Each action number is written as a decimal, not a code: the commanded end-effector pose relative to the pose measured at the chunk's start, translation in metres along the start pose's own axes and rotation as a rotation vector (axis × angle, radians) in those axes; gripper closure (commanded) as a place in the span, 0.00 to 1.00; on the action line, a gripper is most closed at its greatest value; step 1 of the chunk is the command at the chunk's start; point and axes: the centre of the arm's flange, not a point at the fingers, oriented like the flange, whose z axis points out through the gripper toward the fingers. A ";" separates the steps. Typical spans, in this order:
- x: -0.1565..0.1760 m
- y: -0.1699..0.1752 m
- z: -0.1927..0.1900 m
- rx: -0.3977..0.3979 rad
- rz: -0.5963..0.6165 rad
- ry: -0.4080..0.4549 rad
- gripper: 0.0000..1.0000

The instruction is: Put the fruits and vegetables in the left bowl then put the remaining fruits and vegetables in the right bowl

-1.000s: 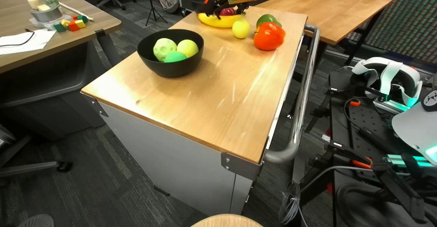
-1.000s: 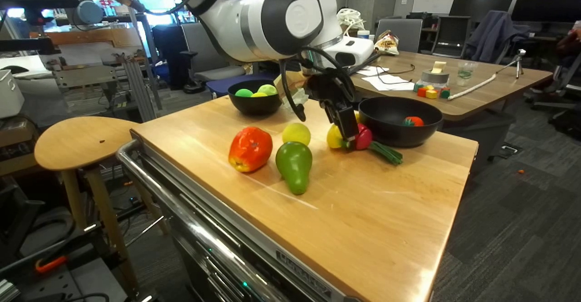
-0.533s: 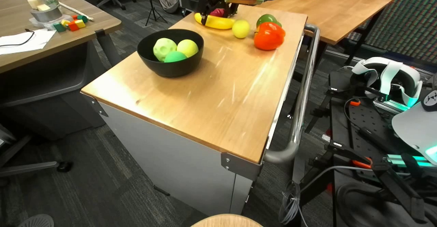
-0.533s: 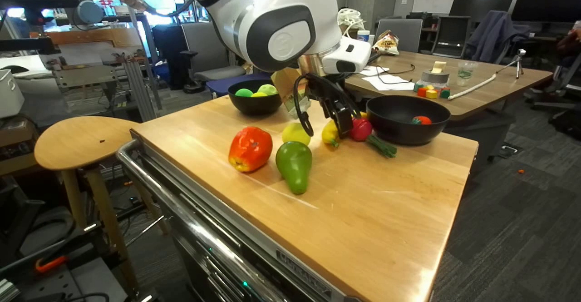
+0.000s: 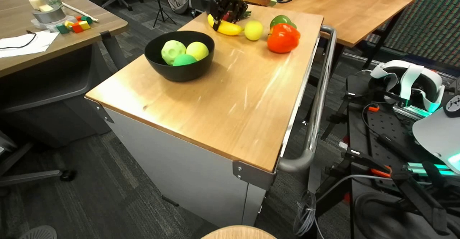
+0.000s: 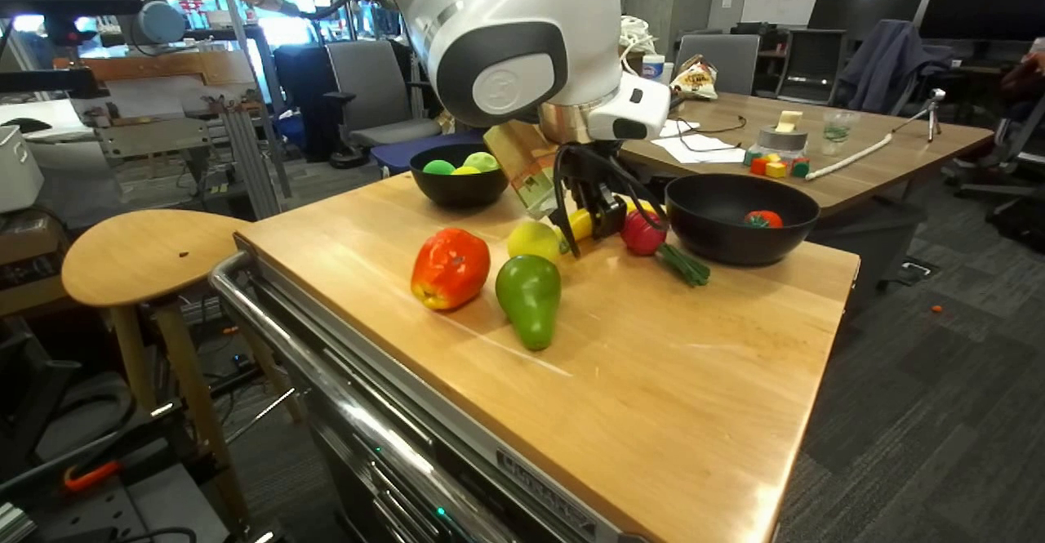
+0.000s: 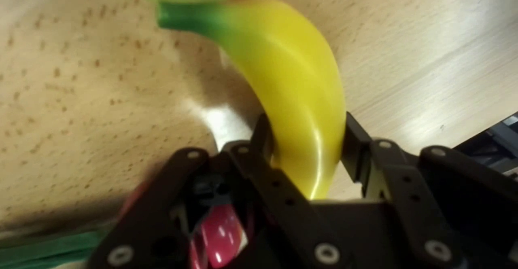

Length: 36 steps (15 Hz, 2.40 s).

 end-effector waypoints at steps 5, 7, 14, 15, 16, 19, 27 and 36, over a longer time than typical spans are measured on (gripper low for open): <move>0.011 -0.037 -0.076 0.101 -0.183 0.151 0.83; 0.035 -0.052 -0.117 0.097 -0.214 0.247 0.83; 0.164 -0.042 -0.159 0.007 -0.155 0.248 0.83; 0.176 -0.037 -0.150 -0.013 -0.147 0.208 0.83; 0.184 -0.032 -0.139 -0.031 -0.143 0.174 0.83; 0.199 -0.030 -0.097 -0.078 -0.144 0.075 0.83; 0.206 -0.039 -0.019 -0.206 -0.172 -0.094 0.83; 0.190 -0.022 -0.038 -0.210 -0.180 -0.115 0.83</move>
